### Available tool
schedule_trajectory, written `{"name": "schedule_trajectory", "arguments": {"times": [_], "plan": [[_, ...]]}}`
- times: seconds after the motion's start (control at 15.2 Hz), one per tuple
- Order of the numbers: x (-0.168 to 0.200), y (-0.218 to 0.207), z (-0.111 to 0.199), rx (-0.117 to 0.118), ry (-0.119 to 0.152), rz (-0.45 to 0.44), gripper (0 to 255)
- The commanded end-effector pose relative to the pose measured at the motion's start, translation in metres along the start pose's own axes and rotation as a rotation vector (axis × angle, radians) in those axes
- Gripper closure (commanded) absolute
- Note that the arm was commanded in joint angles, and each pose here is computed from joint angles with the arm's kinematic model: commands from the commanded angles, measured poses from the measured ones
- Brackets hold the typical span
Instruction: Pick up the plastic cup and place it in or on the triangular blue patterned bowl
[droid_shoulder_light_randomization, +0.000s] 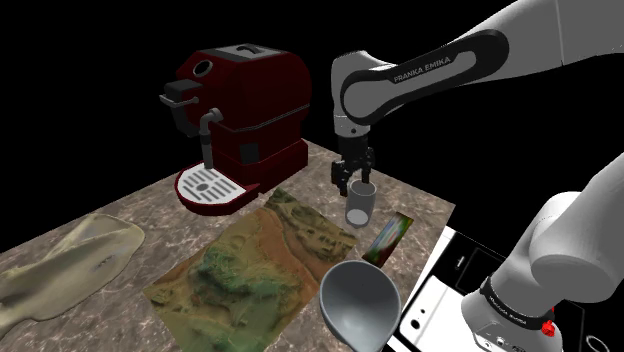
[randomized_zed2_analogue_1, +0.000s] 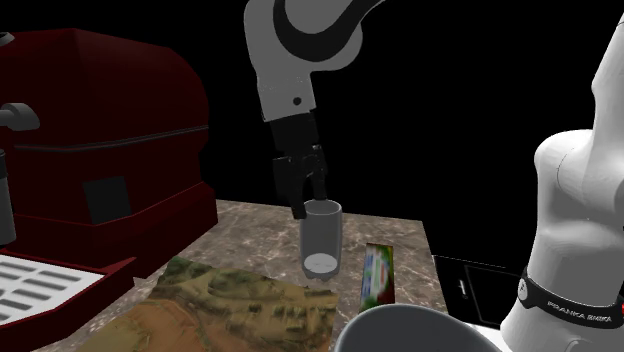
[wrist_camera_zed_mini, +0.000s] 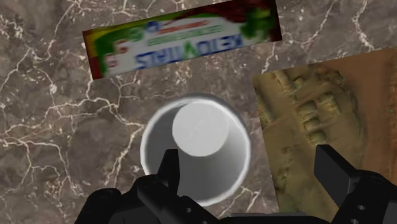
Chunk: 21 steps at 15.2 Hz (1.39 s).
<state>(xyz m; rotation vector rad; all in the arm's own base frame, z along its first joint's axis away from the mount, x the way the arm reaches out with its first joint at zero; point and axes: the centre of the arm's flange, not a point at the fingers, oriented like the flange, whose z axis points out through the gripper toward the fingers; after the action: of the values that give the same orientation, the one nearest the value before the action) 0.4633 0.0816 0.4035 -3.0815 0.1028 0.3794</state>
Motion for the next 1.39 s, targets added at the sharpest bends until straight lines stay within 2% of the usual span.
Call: {"name": "schedule_trajectory", "arguments": {"times": [0.0, 0.33, 0.79, 0.86, 1.32], "plan": [[0.003, -0.001, 0.010, 0.001, 0.001, 0.000, 0], [0.003, -0.001, 0.034, 0.001, 0.001, 0.000, 0], [0.003, -0.001, 0.034, 0.001, 0.001, 0.000, 0], [0.003, -0.001, 0.034, 0.001, 0.001, 0.000, 255], [0.003, -0.001, 0.034, 0.001, 0.001, 0.000, 255]]}}
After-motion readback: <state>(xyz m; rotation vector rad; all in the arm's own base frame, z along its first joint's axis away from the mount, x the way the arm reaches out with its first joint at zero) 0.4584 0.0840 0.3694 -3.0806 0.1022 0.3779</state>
